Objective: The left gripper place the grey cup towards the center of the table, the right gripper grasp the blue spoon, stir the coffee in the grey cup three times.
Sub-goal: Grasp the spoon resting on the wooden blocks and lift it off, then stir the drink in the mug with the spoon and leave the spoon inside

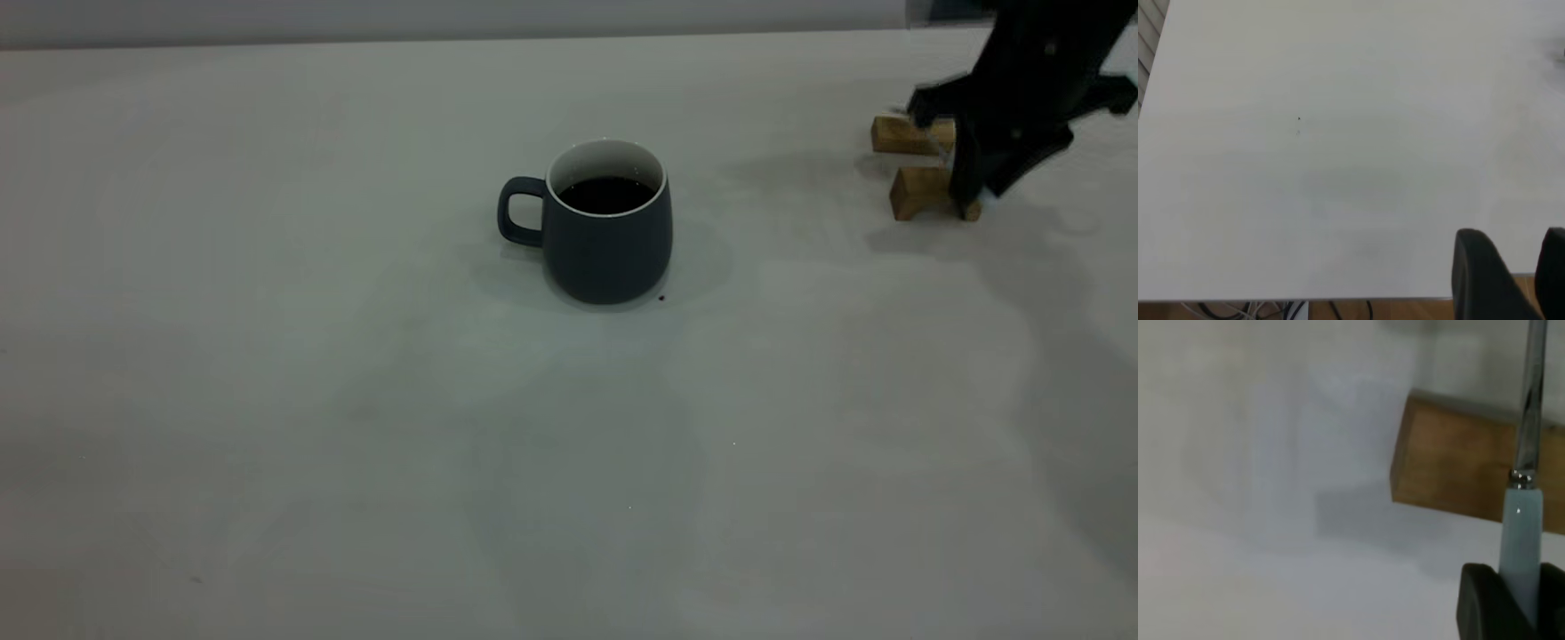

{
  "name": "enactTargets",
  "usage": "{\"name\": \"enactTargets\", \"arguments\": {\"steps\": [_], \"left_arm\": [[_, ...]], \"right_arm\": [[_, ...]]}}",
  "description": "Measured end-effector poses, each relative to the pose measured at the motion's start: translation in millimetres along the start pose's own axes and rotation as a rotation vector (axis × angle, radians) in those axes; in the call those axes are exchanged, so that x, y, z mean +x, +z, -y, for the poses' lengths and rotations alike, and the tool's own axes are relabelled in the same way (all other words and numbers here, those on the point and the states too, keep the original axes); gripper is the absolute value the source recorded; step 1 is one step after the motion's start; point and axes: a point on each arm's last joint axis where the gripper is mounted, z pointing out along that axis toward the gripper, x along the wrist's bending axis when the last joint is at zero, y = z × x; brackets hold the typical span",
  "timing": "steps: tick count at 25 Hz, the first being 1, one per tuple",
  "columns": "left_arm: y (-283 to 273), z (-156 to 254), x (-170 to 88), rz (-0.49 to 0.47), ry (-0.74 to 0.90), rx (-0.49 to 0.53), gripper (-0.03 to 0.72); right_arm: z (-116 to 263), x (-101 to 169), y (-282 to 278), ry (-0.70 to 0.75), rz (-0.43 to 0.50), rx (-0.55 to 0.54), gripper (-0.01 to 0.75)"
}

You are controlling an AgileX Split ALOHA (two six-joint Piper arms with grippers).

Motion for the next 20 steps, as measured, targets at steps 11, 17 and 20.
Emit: {"name": "enactTargets", "arguments": {"steps": [11, 17, 20], "left_arm": [[0.0, 0.0, 0.0, 0.000, 0.000, 0.000, 0.276], [0.0, 0.0, -0.1, 0.001, 0.000, 0.000, 0.276], [0.0, 0.0, -0.2, 0.002, -0.001, 0.000, 0.276]], "right_arm": [[-30.3, 107.9, -121.9, 0.165, -0.642, 0.046, 0.135], [-23.7, 164.8, -127.6, 0.251, -0.776, 0.149, 0.135], [-19.5, 181.9, -127.6, 0.428, -0.767, 0.253, 0.135]]}}
